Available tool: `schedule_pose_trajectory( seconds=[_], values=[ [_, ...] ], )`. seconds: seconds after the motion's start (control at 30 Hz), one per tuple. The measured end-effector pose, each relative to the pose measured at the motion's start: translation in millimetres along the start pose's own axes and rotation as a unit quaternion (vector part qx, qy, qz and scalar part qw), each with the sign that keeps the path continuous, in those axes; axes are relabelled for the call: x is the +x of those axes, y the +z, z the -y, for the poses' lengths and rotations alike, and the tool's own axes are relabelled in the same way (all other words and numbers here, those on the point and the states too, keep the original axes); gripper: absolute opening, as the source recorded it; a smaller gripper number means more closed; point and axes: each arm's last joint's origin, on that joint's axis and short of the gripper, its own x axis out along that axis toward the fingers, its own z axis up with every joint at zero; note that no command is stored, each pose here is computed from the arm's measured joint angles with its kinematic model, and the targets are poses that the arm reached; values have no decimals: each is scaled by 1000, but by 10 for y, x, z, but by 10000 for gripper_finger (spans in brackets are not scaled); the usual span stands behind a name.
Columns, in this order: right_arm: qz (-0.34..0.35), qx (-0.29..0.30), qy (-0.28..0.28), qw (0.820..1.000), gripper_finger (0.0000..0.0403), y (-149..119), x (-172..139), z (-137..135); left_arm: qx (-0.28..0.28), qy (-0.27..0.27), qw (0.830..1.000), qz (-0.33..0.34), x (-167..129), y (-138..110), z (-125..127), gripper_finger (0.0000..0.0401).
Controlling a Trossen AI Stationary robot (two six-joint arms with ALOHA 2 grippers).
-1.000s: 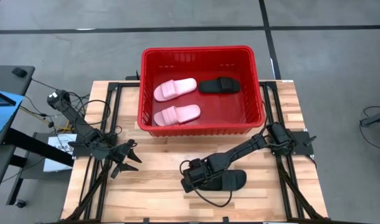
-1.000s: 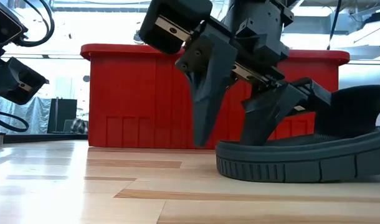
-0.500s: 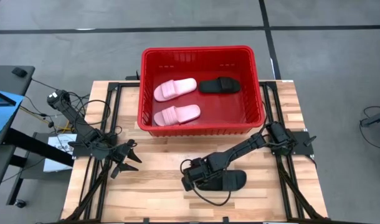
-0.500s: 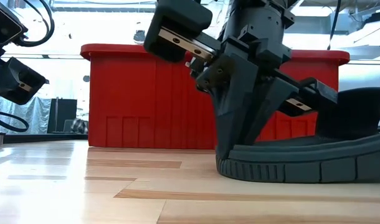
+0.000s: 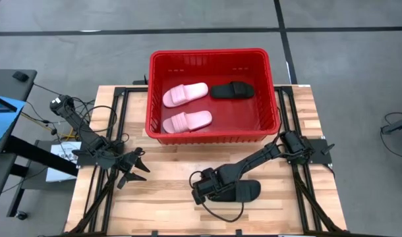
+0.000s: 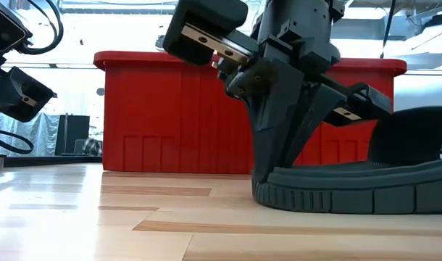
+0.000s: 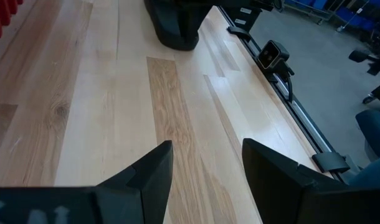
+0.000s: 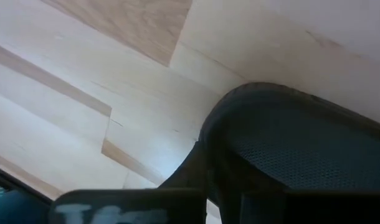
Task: Pick and place slides into bin
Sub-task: Put the black slide into the red bin
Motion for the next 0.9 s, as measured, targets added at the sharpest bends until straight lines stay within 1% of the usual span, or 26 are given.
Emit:
schedule_pose_trajectory(
  seconds=[0.1,0.23,0.37,0.5,0.63,0.9],
  values=[
    [0,-10,4,1000,1,-47,-65,-70,0,0,1000,0,0,0,0,183],
    [1,-26,32,999,0,-127,-224,-224,0,0,1000,0,0,0,0,183],
    [2,-40,41,998,0,-231,-371,-324,0,0,1000,0,0,0,0,183],
    [9,-55,64,996,0,-329,-585,-461,0,0,1000,0,0,0,0,183],
    [32,-66,95,993,0,-410,-825,-595,0,0,1000,0,0,0,0,183],
    [83,-96,128,984,0,-545,-1330,-732,0,0,1000,0,0,0,0,183]
  ],
)
